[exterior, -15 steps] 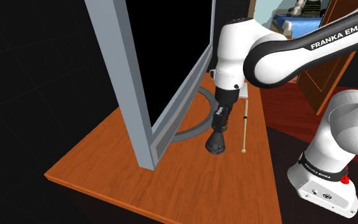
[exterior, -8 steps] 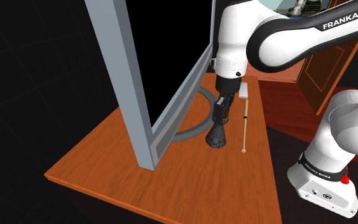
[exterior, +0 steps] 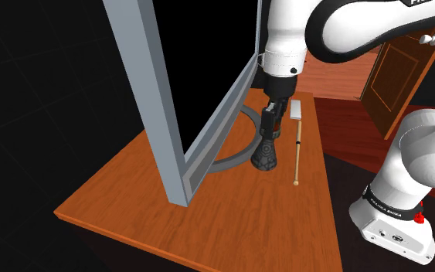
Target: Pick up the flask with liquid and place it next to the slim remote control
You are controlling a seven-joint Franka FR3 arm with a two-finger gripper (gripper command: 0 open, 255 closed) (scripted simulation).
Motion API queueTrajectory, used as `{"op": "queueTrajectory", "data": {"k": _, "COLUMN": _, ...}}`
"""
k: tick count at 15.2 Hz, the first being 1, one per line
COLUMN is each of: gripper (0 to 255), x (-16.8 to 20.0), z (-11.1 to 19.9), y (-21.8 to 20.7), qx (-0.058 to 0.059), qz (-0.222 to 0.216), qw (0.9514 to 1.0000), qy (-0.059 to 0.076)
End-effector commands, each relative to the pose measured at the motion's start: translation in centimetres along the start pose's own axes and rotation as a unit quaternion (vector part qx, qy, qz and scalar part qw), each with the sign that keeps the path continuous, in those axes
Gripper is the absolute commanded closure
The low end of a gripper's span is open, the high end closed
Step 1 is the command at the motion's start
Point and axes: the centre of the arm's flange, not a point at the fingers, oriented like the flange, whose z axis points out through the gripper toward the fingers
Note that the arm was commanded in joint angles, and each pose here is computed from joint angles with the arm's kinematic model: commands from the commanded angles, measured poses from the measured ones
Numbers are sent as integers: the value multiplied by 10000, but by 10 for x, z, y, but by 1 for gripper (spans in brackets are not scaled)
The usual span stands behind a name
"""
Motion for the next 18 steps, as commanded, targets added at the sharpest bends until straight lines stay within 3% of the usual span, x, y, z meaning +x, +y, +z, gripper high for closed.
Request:
{"op": "queueTrajectory", "data": {"k": 1, "gripper": 255, "x": 0, "z": -10, "y": 0, "qx": 0, "qz": 0, "qw": 10000, "qy": 0}}
{"op": "queueTrajectory", "data": {"k": 18, "gripper": 255, "x": 1, "z": -100, "y": -3, "qx": 0, "qz": 0, "qw": 10000, "qy": 0}}
